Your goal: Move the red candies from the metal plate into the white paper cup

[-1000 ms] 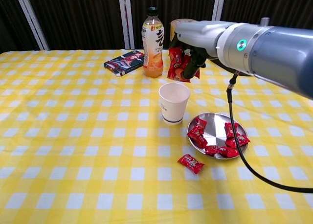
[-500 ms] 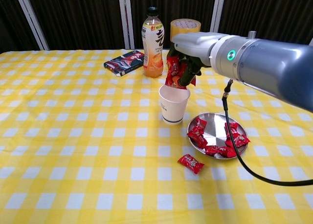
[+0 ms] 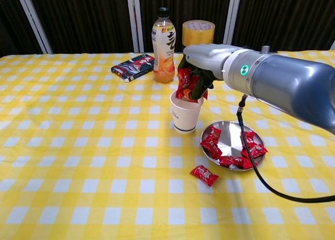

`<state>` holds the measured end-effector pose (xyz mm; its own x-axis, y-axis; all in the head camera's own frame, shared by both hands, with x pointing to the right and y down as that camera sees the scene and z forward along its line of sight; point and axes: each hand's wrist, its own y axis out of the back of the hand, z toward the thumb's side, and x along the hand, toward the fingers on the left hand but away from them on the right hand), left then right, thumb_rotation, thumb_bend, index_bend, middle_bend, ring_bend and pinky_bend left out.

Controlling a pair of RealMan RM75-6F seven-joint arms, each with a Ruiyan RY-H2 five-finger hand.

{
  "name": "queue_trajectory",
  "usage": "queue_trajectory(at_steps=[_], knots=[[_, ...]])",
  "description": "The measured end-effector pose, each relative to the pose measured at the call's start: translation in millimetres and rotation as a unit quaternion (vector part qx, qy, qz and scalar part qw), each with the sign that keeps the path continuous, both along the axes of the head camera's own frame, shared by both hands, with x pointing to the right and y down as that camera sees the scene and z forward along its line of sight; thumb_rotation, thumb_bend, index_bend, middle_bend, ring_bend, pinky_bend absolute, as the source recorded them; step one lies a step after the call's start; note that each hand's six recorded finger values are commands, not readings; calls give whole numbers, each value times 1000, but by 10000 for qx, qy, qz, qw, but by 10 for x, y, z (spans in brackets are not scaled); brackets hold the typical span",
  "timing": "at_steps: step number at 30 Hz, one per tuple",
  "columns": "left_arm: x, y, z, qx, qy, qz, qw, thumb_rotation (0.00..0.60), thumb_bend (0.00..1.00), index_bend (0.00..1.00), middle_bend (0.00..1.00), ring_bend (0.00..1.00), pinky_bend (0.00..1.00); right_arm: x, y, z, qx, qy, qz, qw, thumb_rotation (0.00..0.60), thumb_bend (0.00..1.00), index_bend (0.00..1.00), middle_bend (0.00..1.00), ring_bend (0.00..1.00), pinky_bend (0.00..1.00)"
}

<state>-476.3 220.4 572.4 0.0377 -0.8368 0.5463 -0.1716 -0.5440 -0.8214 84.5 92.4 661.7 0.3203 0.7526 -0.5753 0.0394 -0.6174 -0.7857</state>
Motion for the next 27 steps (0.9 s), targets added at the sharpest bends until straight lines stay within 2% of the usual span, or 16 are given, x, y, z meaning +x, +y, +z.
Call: queue_trajectory(at_steps=[18, 27], knots=[[-7, -2, 3, -33, 16, -29, 10000, 600, 50, 0, 0, 0, 0, -10, -15, 42, 36, -48, 13, 10000, 600, 582, 527, 439, 751, 909], [-6, -3, 4, -43, 17, -34, 10000, 600, 50, 0, 0, 0, 0, -9, -25, 27, 43, -75, 23, 10000, 600, 582, 525, 431, 751, 908]])
